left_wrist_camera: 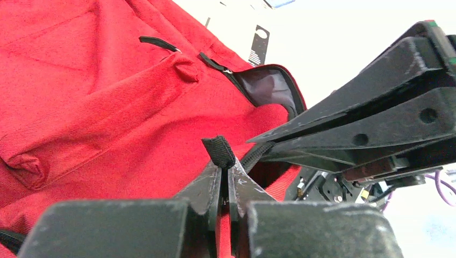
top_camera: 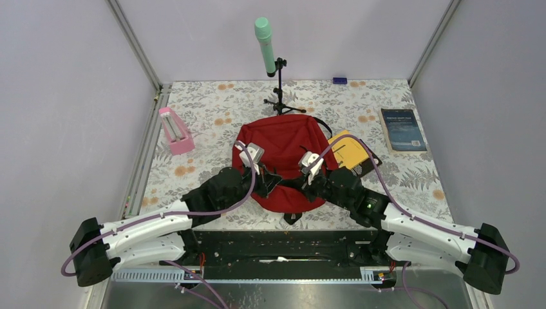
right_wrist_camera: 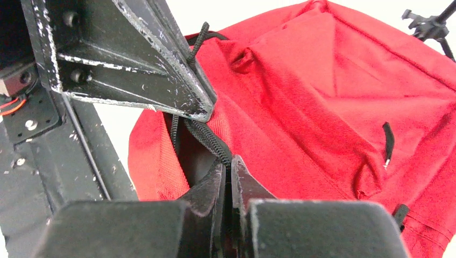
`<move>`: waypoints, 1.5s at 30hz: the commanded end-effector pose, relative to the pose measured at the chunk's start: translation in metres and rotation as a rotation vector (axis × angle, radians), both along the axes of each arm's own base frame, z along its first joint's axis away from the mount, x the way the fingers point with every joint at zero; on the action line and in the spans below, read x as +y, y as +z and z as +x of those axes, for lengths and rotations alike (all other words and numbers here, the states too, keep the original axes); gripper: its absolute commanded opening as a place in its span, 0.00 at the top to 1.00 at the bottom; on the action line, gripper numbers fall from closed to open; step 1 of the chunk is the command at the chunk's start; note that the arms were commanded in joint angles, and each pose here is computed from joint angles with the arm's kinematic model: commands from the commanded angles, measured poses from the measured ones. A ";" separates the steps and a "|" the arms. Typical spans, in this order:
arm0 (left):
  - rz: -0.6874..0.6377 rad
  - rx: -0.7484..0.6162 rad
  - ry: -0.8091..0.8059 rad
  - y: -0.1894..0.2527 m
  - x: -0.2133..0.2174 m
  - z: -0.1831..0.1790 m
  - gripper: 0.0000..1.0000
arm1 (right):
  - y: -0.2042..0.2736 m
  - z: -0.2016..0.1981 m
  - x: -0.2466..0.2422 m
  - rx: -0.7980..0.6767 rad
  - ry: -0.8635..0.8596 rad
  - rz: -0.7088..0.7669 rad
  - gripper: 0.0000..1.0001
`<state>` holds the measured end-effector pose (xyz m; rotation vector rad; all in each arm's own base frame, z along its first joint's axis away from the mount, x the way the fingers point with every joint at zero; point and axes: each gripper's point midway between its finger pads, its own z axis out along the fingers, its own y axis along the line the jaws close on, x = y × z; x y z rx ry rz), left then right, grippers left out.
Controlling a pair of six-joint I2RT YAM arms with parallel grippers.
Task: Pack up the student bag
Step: Unzip the student bag at the center of the board.
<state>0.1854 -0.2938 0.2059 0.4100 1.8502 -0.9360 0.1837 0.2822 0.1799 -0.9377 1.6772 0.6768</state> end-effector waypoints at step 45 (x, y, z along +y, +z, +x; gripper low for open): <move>0.104 0.140 0.405 -0.045 0.107 0.109 1.00 | 0.066 0.014 -0.024 -0.029 -0.213 0.324 1.00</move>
